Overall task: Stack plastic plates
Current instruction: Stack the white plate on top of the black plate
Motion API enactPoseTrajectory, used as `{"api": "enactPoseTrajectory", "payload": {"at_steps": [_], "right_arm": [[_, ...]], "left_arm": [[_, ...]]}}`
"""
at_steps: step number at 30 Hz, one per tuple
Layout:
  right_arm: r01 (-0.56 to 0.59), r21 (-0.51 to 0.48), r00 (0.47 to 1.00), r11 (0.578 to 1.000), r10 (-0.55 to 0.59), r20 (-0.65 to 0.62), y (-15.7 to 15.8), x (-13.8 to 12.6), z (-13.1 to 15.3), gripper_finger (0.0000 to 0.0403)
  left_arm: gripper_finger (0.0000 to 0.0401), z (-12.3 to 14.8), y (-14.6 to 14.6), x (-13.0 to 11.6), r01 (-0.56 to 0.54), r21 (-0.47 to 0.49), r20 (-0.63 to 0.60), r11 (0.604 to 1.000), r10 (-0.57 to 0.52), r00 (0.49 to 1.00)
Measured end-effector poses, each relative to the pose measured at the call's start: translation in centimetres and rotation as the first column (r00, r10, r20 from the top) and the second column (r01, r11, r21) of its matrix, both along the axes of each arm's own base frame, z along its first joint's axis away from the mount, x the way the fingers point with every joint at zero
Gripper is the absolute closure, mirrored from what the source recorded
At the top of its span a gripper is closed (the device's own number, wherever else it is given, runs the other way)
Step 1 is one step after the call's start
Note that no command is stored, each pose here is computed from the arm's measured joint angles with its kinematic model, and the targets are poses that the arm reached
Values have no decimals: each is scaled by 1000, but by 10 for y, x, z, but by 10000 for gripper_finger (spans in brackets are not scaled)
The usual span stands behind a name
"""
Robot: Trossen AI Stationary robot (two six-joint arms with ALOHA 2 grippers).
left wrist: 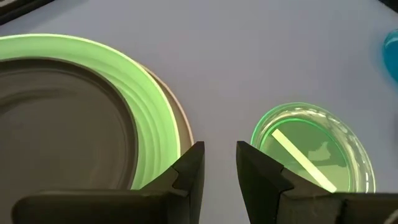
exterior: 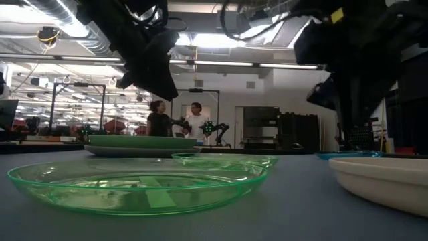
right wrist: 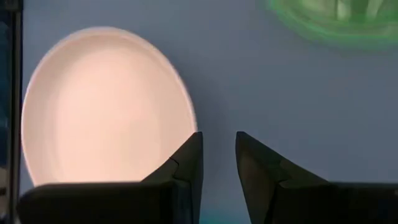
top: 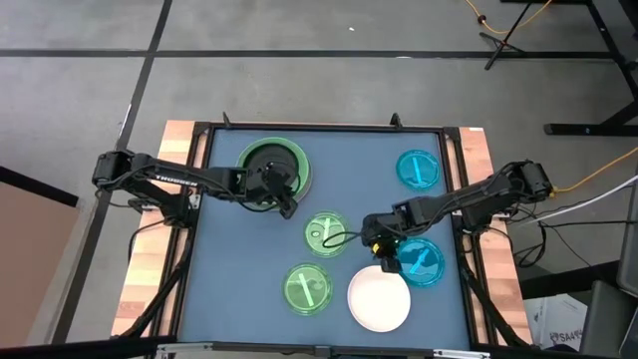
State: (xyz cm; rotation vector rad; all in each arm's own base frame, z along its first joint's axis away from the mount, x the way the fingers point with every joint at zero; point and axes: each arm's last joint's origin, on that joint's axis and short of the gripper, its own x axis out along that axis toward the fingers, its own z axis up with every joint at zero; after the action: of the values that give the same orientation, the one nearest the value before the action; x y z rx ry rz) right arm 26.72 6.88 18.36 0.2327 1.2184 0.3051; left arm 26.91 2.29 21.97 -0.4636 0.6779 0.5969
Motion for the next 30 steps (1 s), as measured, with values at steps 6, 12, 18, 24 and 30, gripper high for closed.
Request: {"api": "enactPoseTrajectory", "payload": {"at_steps": [6, 12, 18, 24, 30], "right_arm": [[9, 17, 1000, 1000, -9, -7, 6, -5, -10, 317], [-42, 20, 999, 999, 43, -10, 21, -13, -15, 317], [-42, -53, 999, 998, 42, 12, 28, -15, -15, 317], [-34, -69, 999, 997, 35, 15, 28, -15, -15, 317], [-35, -78, 999, 996, 33, -22, 29, -13, -25, 317]], "left_arm": [[315, 0, -3, 0, 11, 0, -1, 1000, -11, 1000], [315, 0, -3, 0, 10, 2, -1, 1000, -10, 1000], [315, 0, -3, 0, 10, 2, -1, 1000, -10, 1000], [315, 0, -3, 0, 10, 2, -1, 1000, -10, 1000], [316, 0, -3, 0, 10, 2, 0, 1000, -10, 1000]]}}
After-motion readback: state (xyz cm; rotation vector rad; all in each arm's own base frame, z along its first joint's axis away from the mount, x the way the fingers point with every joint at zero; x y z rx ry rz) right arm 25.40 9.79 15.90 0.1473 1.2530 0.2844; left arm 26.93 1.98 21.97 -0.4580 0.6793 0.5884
